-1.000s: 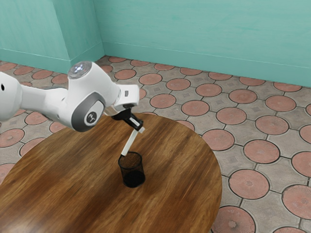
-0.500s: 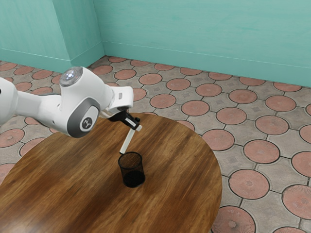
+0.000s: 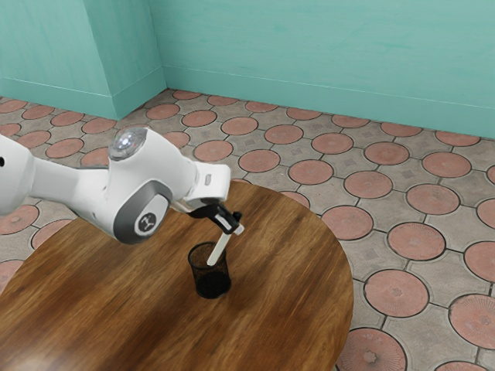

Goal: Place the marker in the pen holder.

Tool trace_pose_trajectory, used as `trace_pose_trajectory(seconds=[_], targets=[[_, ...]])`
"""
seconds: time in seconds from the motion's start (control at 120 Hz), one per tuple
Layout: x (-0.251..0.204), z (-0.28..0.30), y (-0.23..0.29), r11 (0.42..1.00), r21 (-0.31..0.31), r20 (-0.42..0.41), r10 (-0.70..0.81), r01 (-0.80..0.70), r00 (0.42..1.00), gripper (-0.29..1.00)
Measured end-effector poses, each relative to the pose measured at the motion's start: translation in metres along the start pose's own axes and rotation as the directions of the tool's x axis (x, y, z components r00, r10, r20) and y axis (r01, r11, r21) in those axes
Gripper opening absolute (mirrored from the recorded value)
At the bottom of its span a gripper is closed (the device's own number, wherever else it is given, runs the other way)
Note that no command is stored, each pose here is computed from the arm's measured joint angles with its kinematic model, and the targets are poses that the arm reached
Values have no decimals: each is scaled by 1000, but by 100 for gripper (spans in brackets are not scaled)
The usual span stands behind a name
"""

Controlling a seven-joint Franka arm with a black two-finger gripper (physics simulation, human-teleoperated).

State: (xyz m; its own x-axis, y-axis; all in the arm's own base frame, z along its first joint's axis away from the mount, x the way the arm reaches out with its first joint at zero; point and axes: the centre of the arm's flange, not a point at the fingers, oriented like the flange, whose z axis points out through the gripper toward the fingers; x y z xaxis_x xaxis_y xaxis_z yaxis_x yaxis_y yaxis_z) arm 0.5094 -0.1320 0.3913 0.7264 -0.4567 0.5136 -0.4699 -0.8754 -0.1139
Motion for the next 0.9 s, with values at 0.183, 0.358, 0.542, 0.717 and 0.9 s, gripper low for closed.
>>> trace_pose_trajectory(seconds=[0.183, 0.358, 0.542, 0.717, 0.9], targets=[[-20, -6, -27, 999, 24, 9, -45, 45, 999, -8], [-29, -9, -17, 999, 10, 14, -30, 30, 999, -7], [-37, -17, -15, 1000, 1, 18, -31, 31, 999, 19], [-37, -19, -14, 1000, -1, 20, -24, 24, 1000, 46], [94, -86, -132, 990, 125, -4, -57, 57, 998, 58]])
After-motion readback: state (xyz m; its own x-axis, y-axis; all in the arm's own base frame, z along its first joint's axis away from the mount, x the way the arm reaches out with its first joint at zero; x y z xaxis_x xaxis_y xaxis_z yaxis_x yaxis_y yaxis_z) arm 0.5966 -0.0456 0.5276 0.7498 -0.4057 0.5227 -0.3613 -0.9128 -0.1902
